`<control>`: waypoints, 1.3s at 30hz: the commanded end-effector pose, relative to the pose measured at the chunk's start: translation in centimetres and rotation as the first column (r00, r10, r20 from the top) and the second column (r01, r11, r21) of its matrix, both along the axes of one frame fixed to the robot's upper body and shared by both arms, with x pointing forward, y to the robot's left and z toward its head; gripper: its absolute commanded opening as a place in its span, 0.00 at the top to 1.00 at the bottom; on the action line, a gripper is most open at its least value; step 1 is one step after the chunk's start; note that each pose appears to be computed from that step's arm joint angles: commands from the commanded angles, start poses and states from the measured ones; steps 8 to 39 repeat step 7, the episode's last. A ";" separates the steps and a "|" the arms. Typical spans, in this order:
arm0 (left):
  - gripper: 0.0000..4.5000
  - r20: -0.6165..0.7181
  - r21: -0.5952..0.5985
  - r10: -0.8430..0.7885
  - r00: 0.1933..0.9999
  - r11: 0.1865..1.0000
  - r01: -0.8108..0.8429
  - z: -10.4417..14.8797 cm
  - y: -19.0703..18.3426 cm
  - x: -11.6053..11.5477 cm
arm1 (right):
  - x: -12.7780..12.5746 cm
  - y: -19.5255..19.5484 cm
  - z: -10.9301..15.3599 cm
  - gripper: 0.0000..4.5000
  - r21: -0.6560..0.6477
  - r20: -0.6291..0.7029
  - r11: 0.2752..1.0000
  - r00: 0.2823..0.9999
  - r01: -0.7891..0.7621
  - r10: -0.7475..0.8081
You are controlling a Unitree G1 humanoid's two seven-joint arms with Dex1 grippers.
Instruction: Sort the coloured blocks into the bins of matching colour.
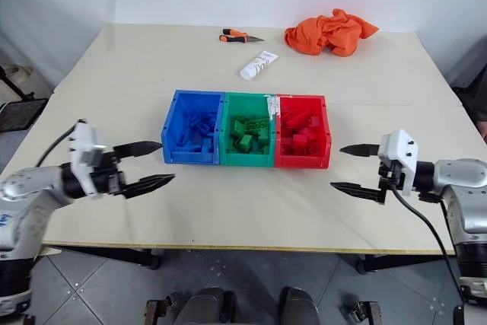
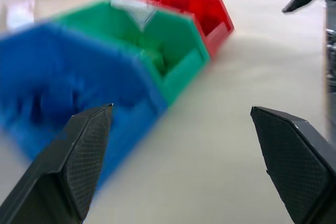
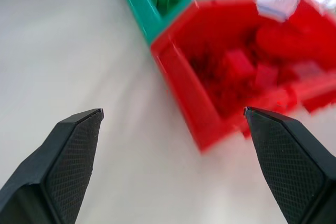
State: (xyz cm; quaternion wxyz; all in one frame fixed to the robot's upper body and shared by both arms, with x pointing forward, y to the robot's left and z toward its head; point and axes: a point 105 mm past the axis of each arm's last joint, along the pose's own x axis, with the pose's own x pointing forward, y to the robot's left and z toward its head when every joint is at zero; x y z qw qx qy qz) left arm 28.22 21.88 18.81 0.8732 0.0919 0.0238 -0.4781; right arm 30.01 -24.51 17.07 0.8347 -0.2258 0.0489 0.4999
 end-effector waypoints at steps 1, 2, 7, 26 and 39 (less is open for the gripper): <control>0.01 0.008 -0.031 0.111 0.994 0.993 -0.110 0.3 4.0 -0.1 | -0.1 -2.3 0.9 0.00 -0.012 0.032 0.998 0.998 0.062 -0.061; 0.01 0.002 -0.036 0.110 0.994 0.993 -0.110 0.1 4.2 -0.1 | 0.0 -2.4 0.8 0.00 -0.010 0.030 0.998 0.997 0.066 -0.065; 0.01 -0.004 -0.014 0.097 0.995 0.995 -0.097 -0.9 4.7 -0.6 | -0.1 -2.4 0.4 0.00 0.006 0.021 0.997 0.997 0.072 -0.072; 0.01 -0.004 -0.014 0.097 0.995 0.995 -0.097 -0.9 4.7 -0.6 | -0.1 -2.4 0.4 0.00 0.006 0.021 0.997 0.997 0.072 -0.072; 0.01 -0.004 -0.014 0.097 0.995 0.995 -0.097 -0.9 4.7 -0.6 | -0.1 -2.4 0.4 0.00 0.006 0.021 0.997 0.997 0.072 -0.072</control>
